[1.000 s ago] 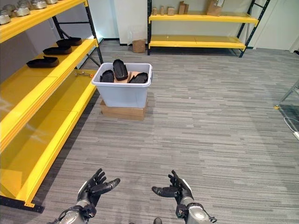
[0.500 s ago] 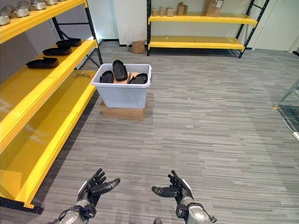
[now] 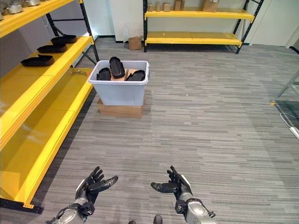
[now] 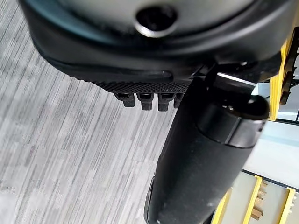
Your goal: Move parts from the plastic box to the shelf.
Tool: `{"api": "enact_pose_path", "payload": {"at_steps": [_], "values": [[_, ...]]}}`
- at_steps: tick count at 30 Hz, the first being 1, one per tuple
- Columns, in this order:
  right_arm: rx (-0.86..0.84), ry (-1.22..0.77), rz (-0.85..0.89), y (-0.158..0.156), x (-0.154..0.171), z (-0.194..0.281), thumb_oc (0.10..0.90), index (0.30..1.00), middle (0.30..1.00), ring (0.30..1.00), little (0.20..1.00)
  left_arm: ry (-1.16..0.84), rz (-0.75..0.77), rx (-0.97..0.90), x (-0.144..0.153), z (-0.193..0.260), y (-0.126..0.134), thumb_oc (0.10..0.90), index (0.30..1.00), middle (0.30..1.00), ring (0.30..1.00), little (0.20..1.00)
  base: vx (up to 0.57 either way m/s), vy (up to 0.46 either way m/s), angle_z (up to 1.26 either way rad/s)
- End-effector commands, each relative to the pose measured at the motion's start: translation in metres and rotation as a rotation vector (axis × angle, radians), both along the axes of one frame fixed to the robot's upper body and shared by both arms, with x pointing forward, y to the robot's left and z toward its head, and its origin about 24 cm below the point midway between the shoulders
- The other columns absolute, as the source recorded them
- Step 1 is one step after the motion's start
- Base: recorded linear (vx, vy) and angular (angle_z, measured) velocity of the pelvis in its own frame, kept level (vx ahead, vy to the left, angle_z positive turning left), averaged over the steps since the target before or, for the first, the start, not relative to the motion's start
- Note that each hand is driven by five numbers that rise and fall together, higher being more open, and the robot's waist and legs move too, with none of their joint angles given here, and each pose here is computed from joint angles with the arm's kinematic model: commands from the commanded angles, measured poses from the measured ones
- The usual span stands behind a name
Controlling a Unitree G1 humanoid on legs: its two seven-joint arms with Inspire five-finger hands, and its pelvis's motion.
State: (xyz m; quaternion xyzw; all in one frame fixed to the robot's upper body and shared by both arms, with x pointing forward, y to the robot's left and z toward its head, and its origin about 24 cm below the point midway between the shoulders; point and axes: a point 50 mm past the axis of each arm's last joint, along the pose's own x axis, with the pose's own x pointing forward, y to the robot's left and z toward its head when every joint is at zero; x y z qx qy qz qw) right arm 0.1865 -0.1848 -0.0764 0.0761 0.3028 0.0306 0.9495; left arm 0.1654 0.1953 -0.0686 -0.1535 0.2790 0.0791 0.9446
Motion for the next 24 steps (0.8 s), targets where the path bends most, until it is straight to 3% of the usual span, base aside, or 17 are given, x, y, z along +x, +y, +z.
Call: {"api": "enact_pose_path", "payload": {"at_steps": [1, 8, 24], "values": [[0.060, -0.161, 0.073, 0.019, 0.022, 0.022, 0.900, 1.000, 1.000, 1.000, 1.000, -0.207, -0.044, 0.064, 0.030, 0.033, 0.008, 0.900, 1.000, 1.000, 1.000, 1.000, 0.00, 0.273, 0.10], [0.076, -0.164, 0.002, 0.006, 0.014, 0.023, 0.900, 1.000, 1.000, 1.000, 1.000, -0.213, -0.110, 0.079, 0.033, 0.033, 0.005, 0.900, 1.000, 1.000, 1.000, 1.000, 0.15, 0.080, 0.54], [0.100, -0.165, 0.010, 0.011, 0.018, 0.024, 0.900, 1.000, 1.000, 1.000, 1.000, -0.228, -0.138, 0.068, 0.041, 0.035, -0.006, 0.900, 1.000, 1.000, 1.000, 1.000, 0.22, -0.048, 0.13]]}}
